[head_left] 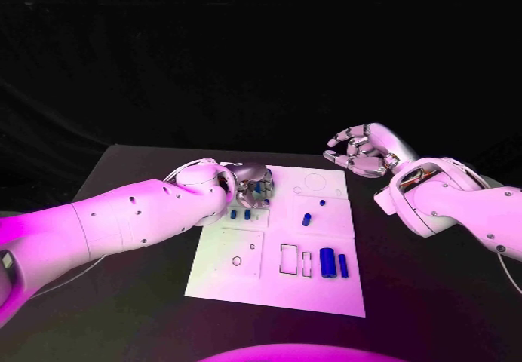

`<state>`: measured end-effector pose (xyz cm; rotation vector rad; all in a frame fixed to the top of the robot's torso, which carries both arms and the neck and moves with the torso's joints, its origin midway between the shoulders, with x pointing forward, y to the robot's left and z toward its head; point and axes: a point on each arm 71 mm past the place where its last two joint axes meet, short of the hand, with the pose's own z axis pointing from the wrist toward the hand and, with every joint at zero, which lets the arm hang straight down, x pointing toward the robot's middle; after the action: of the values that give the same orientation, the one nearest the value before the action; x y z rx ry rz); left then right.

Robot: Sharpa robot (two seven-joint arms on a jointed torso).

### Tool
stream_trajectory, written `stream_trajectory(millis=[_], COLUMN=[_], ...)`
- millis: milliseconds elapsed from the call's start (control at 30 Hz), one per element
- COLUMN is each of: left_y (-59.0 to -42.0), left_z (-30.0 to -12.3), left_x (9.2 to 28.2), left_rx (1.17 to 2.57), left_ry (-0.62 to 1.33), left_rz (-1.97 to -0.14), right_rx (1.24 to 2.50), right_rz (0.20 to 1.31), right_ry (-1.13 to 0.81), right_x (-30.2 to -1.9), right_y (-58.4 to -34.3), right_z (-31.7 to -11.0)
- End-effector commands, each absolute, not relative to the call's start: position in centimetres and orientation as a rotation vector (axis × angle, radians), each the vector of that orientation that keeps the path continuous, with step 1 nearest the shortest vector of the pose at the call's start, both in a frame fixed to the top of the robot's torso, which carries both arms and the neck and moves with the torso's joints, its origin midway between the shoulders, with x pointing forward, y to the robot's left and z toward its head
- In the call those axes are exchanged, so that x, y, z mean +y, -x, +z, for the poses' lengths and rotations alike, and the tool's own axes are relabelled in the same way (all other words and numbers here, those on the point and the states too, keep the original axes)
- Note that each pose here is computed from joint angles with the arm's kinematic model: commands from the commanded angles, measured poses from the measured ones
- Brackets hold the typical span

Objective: Assemble the parts on the task board

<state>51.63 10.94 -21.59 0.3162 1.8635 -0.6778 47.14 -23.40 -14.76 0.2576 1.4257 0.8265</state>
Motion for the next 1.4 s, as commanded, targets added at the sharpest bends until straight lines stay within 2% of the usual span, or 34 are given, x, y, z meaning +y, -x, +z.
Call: stream_trajectory(millis=[33,433,1400], left_y=[-51.6,-51.7,-51.4], left_z=[-21.8,-22.2,-23.4], left_x=[10.7,10.5,10.3], left_rx=[1.877,1.883,2.027], left_ry=[-0.329,-0.306,-0.338], left_rz=[-0.668,-0.662,-0.528], right_rx=[1.431,1.434,1.441], right_rz=[0.829,0.830,0.831], right_ry=[-0.251,-0.250,-0.249], right_x=[-23.3,-23.3,-23.1], right_y=[-47.1,-47.1,-47.1], right_z=[-14.8,-14.8,-14.9])
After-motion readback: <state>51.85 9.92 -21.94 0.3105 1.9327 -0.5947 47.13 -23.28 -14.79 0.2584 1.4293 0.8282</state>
